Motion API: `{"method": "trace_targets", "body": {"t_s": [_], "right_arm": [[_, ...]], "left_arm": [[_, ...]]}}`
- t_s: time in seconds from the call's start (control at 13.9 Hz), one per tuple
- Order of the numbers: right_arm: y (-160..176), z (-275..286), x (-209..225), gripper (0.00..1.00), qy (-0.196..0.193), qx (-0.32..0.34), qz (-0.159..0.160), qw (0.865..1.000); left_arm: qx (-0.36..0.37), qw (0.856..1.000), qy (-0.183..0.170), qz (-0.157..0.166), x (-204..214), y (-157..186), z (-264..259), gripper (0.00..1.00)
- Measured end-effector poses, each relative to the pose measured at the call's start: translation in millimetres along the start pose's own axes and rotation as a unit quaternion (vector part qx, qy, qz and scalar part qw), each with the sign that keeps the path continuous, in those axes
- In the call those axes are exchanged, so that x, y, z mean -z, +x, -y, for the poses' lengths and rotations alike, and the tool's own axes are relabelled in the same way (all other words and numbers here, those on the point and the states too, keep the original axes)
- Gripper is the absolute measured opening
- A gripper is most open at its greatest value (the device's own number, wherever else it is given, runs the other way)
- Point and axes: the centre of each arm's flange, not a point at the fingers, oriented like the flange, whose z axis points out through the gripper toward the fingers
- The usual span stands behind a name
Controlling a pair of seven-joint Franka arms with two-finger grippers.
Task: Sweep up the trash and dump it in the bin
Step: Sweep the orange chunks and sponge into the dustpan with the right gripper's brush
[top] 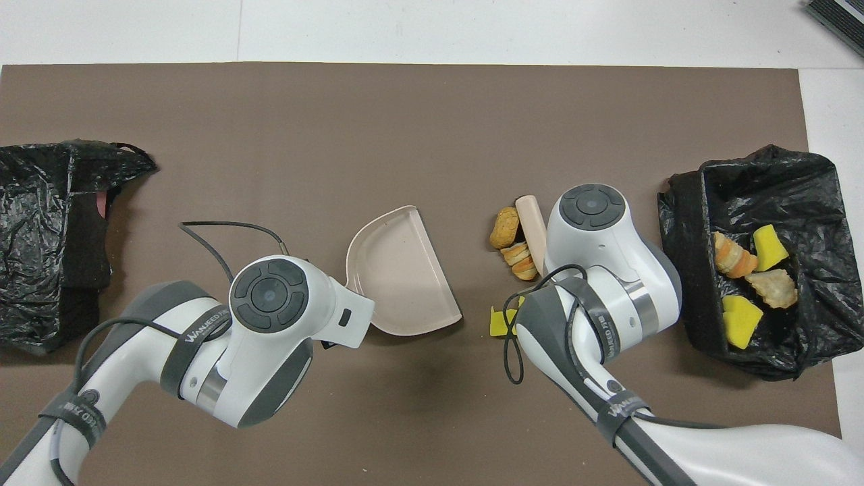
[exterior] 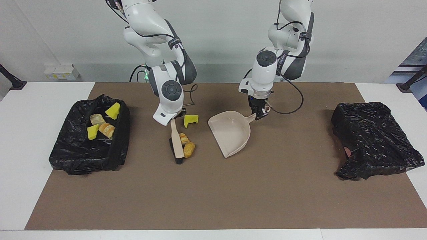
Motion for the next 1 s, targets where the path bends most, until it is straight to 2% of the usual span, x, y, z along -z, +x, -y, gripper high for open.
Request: {"method": "trace_targets", "body": {"t_s": [0.36, 0.57, 0.79, 1.0], "right_arm": [[-27.3, 98.0, 6.9, 0.26, 0.041, 0.057, 0.012, 0.997], [-42.3, 138.6, 20.1, 0.26, 0.050, 0.054, 0.020, 0.997], [-51.9, 135.4, 45.7, 0.26, 0.045, 0.026, 0.028, 0.998], [-65.3, 101.4, 57.5, 0.26, 0.038, -0.047, 0.054, 0.997]], "left_arm": [[-0.001, 1.000, 0.001, 0.007, -5.6, 1.3, -0.9, 0.31], [-0.004, 1.000, 0.003, 0.008, -5.6, 2.0, -1.8, 0.31], [-0.021, 1.000, 0.006, 0.007, -5.2, 2.7, -1.9, 0.31], [-0.076, 0.997, 0.007, 0.007, -5.3, 2.4, -0.9, 0.31]]}}
